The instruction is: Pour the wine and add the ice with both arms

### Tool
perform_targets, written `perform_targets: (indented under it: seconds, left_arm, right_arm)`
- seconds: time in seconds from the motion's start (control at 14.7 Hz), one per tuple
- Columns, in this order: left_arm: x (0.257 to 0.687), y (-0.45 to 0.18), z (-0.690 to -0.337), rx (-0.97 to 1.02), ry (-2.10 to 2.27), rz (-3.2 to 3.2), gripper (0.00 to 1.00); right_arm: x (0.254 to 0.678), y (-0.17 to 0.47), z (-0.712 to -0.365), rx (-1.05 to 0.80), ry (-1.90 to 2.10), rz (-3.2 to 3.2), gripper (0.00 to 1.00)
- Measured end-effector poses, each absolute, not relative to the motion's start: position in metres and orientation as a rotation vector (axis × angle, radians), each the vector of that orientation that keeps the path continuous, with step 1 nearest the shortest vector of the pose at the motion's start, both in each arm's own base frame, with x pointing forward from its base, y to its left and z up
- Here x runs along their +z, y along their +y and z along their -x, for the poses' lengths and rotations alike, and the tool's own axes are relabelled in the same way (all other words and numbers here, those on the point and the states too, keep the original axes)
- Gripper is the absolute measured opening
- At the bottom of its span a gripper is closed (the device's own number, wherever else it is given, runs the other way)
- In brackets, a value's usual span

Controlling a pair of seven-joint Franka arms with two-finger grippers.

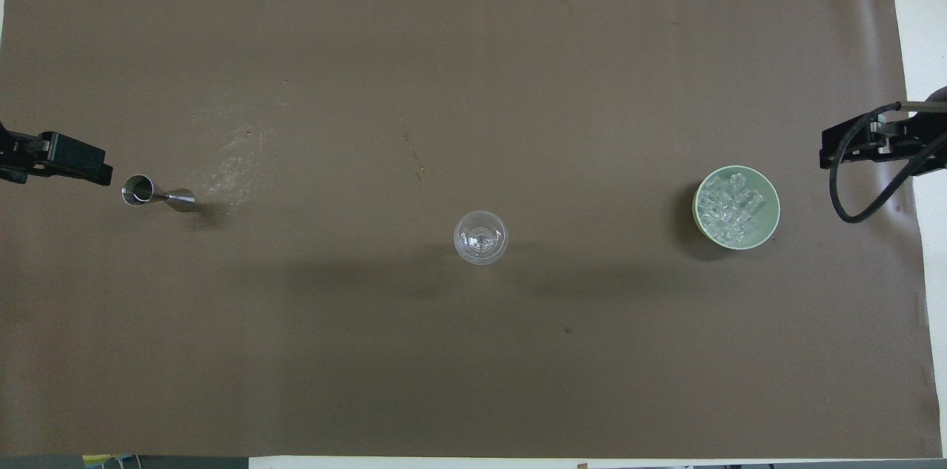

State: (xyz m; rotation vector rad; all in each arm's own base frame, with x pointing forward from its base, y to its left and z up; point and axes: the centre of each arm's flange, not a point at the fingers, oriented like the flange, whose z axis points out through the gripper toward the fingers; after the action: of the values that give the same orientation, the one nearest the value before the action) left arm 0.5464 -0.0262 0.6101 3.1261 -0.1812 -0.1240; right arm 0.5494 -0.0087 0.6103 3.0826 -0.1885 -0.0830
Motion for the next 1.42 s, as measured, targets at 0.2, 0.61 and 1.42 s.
perform_targets:
  seconds: [0.2,0.61,1.42]
  left_arm:
    - [0.610,-0.026,-0.546,-0.124,-0.180,-3.126,1.00]
    - [0.599,-0.005,-0.550,-0.156,-0.085,-3.113,1.00]
    - [0.492,0.074,-0.612,-0.424,0.850,-2.853,1.00]
  right_arm:
    - [0.612,-0.008,-0.549,-0.078,-0.188,-3.083,1.00]
    - [0.613,-0.009,-0.549,-0.074,-0.190,-3.084,1.00]
    - [0.615,-0.009,-0.548,-0.069,-0.190,-3.084,1.00]
